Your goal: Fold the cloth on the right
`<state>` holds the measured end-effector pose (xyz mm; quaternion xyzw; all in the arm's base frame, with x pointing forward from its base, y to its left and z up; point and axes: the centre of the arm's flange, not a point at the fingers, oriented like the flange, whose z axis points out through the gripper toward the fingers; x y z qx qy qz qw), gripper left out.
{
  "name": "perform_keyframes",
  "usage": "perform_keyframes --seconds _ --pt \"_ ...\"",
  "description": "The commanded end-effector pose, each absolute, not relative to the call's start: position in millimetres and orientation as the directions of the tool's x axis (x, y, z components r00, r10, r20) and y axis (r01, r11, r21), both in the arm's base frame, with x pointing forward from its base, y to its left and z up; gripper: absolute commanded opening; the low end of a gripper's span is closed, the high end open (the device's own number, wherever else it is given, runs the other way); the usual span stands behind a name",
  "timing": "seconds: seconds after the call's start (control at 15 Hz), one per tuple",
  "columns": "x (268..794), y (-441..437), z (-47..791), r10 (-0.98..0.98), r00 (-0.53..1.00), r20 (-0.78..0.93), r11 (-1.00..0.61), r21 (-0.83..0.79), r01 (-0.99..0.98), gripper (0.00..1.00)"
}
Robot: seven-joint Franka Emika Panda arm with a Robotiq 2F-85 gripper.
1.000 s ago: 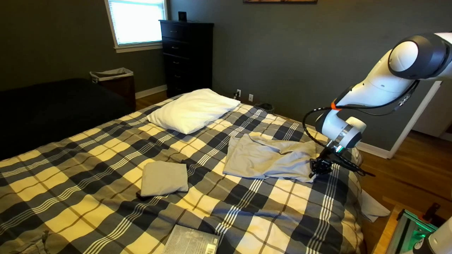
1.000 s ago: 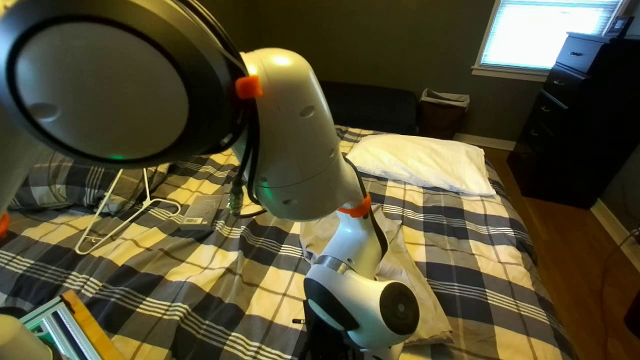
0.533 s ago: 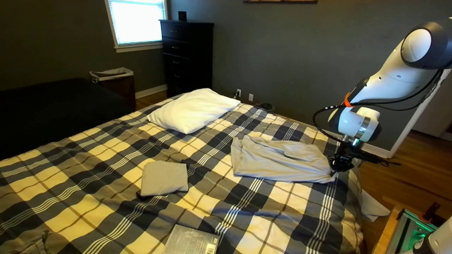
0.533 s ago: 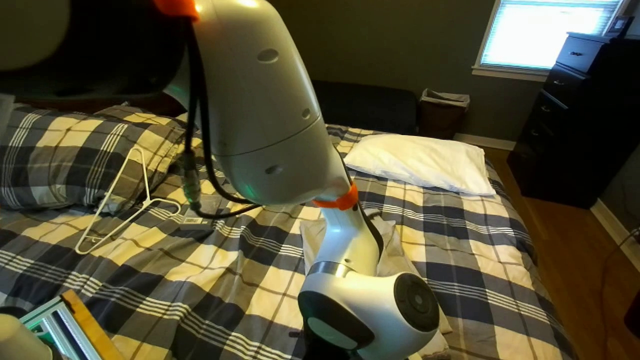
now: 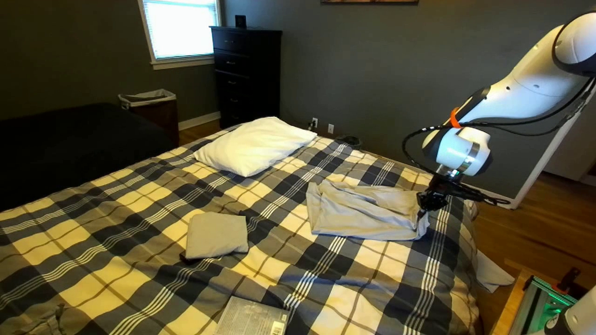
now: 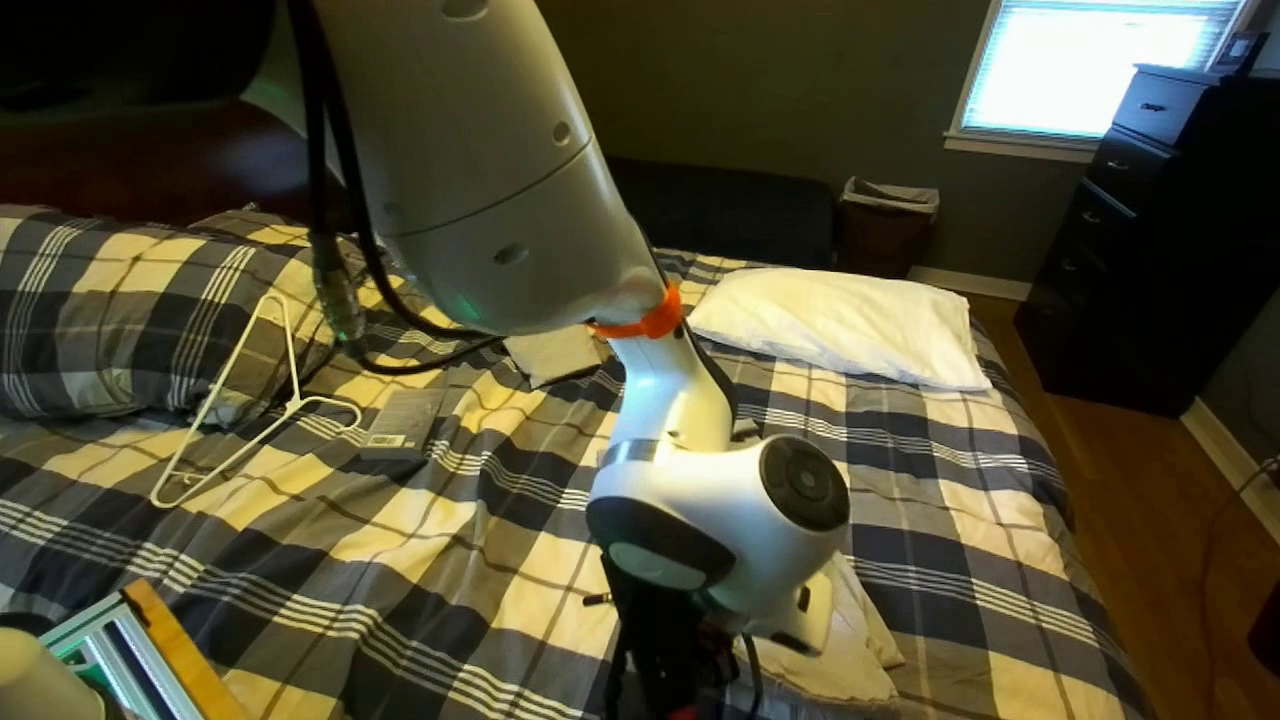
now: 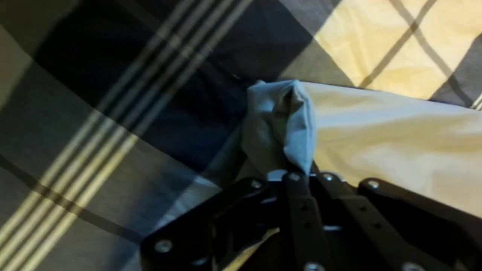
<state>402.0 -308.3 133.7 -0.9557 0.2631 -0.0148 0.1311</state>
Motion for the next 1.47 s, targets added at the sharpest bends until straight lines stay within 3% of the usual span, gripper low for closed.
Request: perform_keyframes --seconds 0.0,0.13,0.2,0.33,0.53,0.8,1.4 --pt "454.8 -244.2 151.7 -0.337 0.941 0.041 -0.907 -0.282 -0.313 0.00" --pt "476.7 -214.7 159.1 -0.248 0.968 0.043 -0.921 -0.319 -0.222 0.00" --pt "466.1 -230.4 152.7 -0.318 0.948 0.035 -0.910 -0.293 -0.294 0.02" --pt "481.3 -206.0 158.4 -0.269 0.962 0.048 -0.922 -0.301 -0.243 0.02" --pt "498.0 -208.9 152.1 -0.265 0.953 0.145 -0.914 -0.352 -0.201 0.00" --pt "557.0 -184.0 166.0 -0.168 0.949 0.268 -0.936 -0.345 -0.069 0.00" --pt "619.7 -87.9 104.2 0.095 0.977 0.192 -0.919 -0.360 0.160 0.00"
